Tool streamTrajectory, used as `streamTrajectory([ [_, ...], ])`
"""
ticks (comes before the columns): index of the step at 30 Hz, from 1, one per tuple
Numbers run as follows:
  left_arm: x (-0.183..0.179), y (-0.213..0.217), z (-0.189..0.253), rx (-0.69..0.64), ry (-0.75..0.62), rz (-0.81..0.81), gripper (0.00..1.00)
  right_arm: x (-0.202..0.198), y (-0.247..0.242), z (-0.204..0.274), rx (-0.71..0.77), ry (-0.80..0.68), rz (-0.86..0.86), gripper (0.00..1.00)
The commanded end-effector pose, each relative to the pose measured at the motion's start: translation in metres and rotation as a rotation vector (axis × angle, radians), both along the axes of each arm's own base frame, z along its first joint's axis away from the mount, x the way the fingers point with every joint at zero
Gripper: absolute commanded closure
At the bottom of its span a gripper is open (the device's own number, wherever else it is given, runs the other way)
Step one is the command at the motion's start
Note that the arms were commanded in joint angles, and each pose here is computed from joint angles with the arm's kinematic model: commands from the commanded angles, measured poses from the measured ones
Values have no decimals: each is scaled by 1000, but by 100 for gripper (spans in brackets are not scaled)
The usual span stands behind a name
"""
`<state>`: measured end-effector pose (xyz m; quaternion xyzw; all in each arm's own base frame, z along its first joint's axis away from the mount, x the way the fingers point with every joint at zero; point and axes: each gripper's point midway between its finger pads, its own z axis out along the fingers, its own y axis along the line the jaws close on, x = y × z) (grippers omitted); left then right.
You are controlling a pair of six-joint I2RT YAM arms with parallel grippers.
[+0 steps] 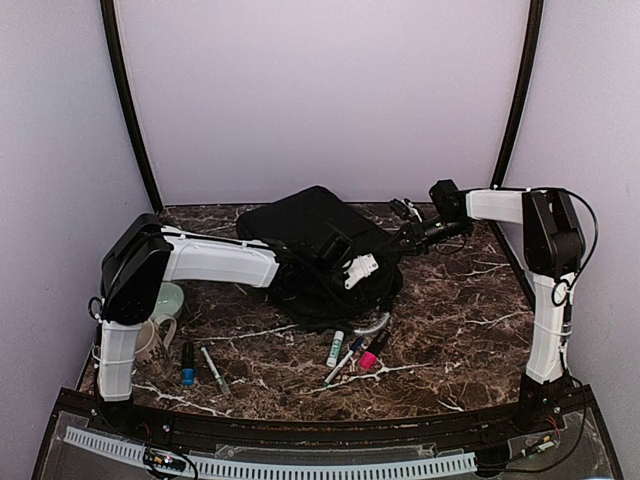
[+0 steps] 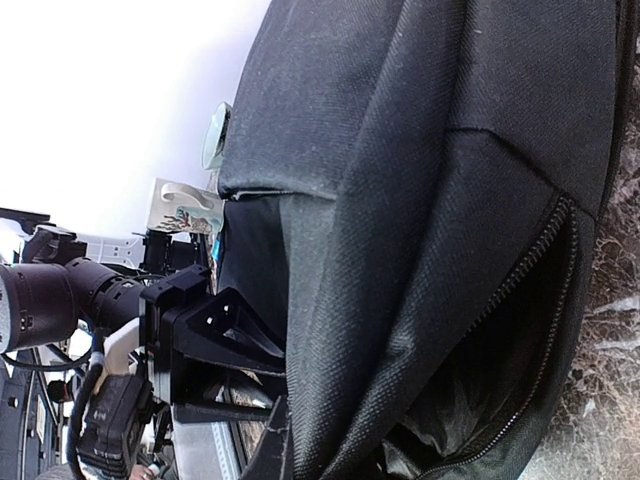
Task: Pack the student bag
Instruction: Zip the student bag at the center of the board.
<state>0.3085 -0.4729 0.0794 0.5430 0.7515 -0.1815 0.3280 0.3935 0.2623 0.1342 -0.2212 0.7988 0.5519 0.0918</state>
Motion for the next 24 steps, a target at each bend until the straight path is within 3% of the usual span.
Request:
streamTrajectory([
  [1,2,7,-18,77,4,16,71,7,-2,28,54,-87,-3,93],
  [4,7,2,-15,67,-6,19,98,9,-4,24,29,-99,-14,93],
  [6,8,-1,-15,60,-7,21,100,12,-9,22,-8,-114,-36,92],
  [8,8,-4,-11,41,-1,24,100,17,-19,20,-60,-136,-69,84],
  [9,8,-6,-8,27,5,27,100,21,-29,21,-92,-162,-93,74],
  [10,7,-9,-6,11,15,26,100,24,-38,24,-127,-195,-117,55],
  [11,7,-12,-4,-8,25,28,100,28,-48,28,-175,-238,-147,11],
  [12,6,-15,-2,-28,36,27,100,31,-60,32,-226,-288,-179,2],
  [16,3,-31,14,-139,82,21,100,31,-98,55,-395,-505,-296,0],
  [20,0,-48,35,-261,115,-1,100,-2,-100,71,-371,-638,-278,1],
  [21,2,-51,41,-287,113,1,100,-11,-97,70,-358,-638,-253,4],
  [24,10,-59,60,-354,97,13,100,-38,-85,46,-342,-587,-133,32],
])
